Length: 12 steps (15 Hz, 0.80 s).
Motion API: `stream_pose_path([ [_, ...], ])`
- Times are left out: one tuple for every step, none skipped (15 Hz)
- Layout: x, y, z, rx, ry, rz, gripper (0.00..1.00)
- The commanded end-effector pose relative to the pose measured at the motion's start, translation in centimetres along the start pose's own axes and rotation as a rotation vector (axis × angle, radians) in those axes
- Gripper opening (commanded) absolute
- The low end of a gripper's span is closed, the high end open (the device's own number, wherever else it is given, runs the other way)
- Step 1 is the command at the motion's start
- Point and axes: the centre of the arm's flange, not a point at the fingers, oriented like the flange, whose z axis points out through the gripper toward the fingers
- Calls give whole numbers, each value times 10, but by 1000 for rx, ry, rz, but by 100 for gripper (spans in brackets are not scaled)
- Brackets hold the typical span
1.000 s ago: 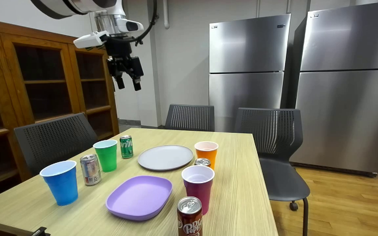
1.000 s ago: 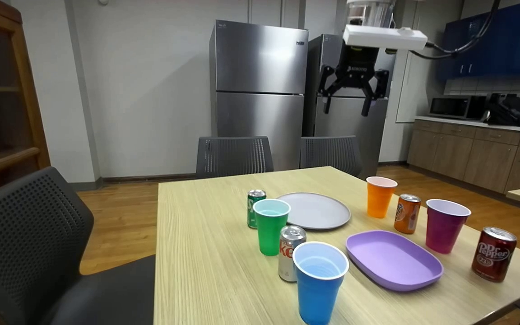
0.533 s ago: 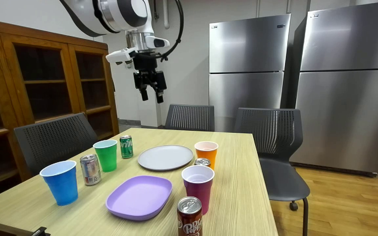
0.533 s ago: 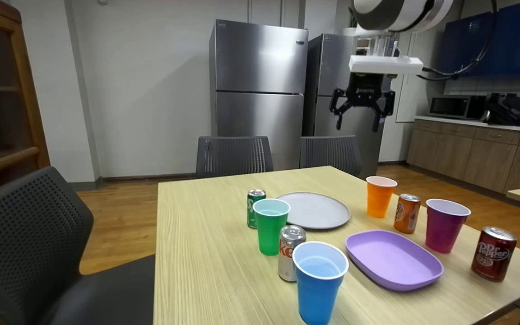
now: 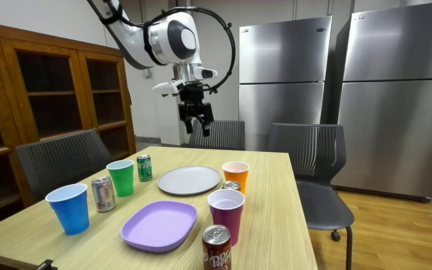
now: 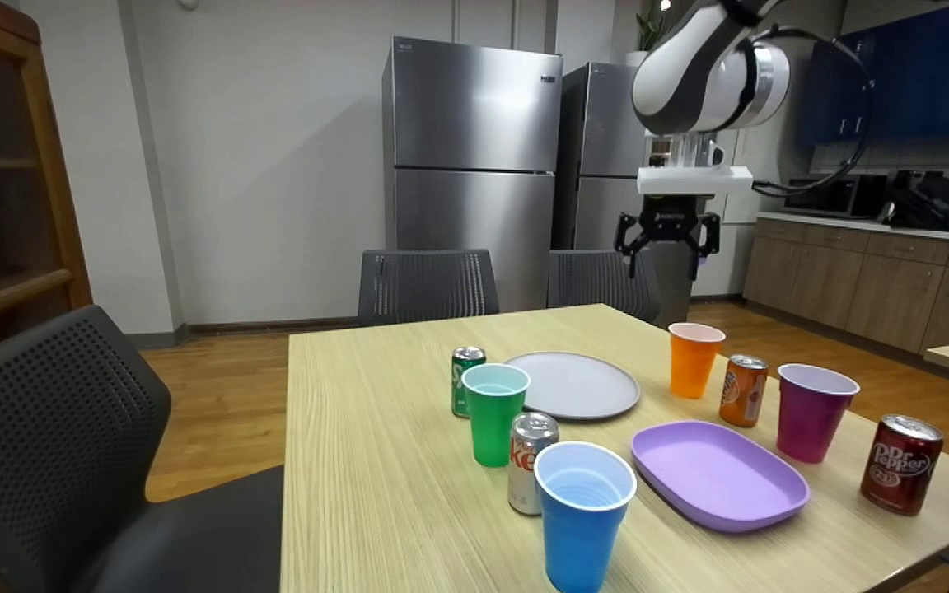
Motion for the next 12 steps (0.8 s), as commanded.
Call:
stream_pose_path([
  [41, -3, 26, -26, 9, 31, 100],
  [49, -2, 35, -36, 12, 49, 100],
  [56, -1, 42, -45, 14, 64, 100],
  [62, 0, 51, -49, 8, 79, 100],
  [68, 1, 59, -60, 7, 95, 100],
  [75, 2, 67, -69, 6, 112, 100],
  [81, 1, 75, -77, 2, 126, 100],
  [86, 1, 83, -88, -1, 140, 100],
  [91, 0, 90, -98, 0, 152, 100],
  [96, 0, 98, -111, -5, 166, 100],
  [100, 0, 105, -119, -10, 180, 100],
  [104, 0, 111, -129, -16, 196, 100],
])
